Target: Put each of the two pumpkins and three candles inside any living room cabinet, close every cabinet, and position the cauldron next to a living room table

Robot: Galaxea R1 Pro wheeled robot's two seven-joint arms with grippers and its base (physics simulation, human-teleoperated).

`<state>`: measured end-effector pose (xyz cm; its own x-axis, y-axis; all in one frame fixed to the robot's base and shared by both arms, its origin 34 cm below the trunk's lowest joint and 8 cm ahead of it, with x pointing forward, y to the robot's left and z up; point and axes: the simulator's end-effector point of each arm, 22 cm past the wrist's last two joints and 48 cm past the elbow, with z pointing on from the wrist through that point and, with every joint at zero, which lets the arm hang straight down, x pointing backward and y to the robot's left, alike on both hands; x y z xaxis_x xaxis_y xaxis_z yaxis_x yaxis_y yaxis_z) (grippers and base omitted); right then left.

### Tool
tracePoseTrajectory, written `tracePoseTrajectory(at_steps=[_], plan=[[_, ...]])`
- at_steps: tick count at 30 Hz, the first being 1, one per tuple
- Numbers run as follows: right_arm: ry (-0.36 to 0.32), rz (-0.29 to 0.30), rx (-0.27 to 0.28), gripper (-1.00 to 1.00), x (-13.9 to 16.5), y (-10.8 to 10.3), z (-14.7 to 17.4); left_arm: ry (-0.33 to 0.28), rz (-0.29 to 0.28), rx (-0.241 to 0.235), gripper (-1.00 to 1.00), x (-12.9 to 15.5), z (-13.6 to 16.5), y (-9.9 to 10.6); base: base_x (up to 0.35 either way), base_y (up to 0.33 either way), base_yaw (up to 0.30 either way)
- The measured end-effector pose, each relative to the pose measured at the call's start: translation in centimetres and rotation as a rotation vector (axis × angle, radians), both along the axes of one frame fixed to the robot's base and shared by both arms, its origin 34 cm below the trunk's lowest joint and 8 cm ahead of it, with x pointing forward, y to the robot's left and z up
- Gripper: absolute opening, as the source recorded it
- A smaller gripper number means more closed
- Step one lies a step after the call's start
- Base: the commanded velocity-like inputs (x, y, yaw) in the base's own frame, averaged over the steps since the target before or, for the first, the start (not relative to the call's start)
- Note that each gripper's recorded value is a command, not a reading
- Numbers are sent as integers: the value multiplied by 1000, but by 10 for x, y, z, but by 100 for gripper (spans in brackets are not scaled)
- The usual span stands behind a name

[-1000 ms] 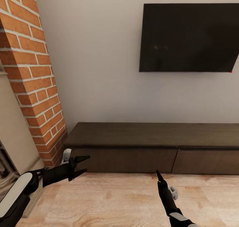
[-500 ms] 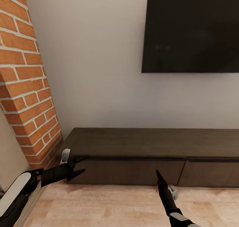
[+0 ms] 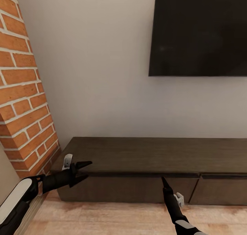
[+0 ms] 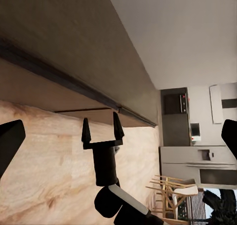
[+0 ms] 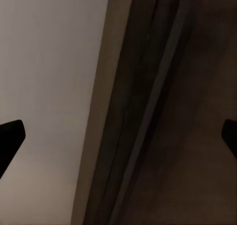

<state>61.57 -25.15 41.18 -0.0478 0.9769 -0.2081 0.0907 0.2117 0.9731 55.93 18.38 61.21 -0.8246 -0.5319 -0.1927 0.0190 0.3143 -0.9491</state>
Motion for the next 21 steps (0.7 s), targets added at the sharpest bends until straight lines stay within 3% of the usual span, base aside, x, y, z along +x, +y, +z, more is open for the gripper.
tracePoseTrajectory(at_steps=[8,15,21], plan=[[0,0,0,100,0,0,0,0,0,0,100,0,0,0,13,0,0],[0,0,0,100,0,0,0,1,1,0,100,0,0,0,202,0,0],[2,0,0,100,0,0,0,-1,1,-2,100,0,1,0,41,0,0]])
